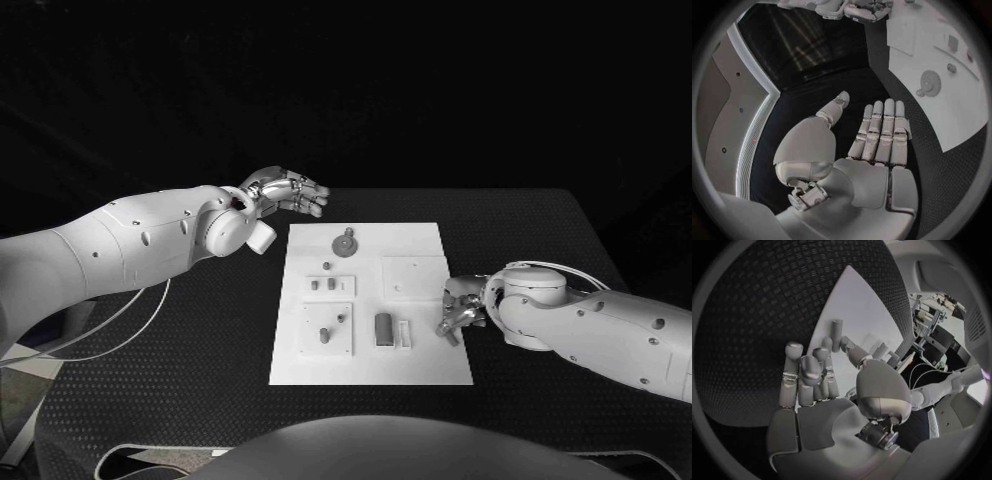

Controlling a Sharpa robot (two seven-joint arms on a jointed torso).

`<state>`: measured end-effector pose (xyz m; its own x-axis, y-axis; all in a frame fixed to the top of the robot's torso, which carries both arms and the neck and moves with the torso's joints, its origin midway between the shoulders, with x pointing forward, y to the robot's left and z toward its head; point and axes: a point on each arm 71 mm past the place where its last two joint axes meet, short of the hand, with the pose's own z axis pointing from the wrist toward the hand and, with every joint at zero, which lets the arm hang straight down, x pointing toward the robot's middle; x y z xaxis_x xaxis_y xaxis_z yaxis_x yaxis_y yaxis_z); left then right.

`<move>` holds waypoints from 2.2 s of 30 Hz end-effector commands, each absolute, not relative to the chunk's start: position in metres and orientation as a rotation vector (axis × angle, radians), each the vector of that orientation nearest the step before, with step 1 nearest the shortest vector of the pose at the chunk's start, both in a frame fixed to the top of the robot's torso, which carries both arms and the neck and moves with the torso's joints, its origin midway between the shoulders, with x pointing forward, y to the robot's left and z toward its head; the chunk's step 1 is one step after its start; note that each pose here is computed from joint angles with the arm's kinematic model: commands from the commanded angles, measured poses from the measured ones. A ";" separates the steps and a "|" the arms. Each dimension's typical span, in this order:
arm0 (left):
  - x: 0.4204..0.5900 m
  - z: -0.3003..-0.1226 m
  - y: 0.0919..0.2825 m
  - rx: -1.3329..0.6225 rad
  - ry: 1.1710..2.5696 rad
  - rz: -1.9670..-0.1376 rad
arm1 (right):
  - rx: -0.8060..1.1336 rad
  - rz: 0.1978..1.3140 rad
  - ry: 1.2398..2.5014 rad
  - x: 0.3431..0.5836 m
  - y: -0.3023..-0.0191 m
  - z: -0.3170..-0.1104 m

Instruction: Assemble the parts on the task board

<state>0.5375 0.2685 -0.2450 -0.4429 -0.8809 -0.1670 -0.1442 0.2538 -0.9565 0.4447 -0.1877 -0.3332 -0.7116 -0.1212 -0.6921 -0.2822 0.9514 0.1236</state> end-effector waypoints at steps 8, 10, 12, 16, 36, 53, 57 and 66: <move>0.537 -0.245 0.266 -0.938 1.797 -1.274 | 0.225 0.543 2.340 0.440 -0.175 -0.322; 0.537 -0.245 0.266 -0.938 1.798 -1.274 | 0.290 0.572 2.358 0.439 -0.174 -0.323; 0.536 -0.245 0.266 -0.938 1.798 -1.274 | 0.325 0.593 2.367 0.437 -0.172 -0.322; 0.536 -0.245 0.265 -0.938 1.800 -1.276 | 0.348 0.611 2.378 0.436 -0.168 -0.322; 0.536 -0.245 0.264 -0.932 1.807 -1.281 | 0.328 0.591 2.431 0.438 -0.159 -0.338; 0.536 -0.245 0.264 -0.932 1.810 -1.281 | 0.286 0.574 2.444 0.436 -0.156 -0.343; 0.536 -0.245 0.265 -0.934 1.810 -1.278 | 0.278 0.571 2.453 0.435 -0.156 -0.345; 0.536 -0.245 0.265 -0.934 1.813 -1.279 | 0.258 0.571 2.480 0.432 -0.155 -0.349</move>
<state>0.5361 0.2674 -0.2461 -0.4652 -0.8714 -0.1558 -0.1566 0.2543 -0.9544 0.4366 -0.1566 -0.3445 -0.7917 0.3390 -0.5082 0.0777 0.8810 0.4667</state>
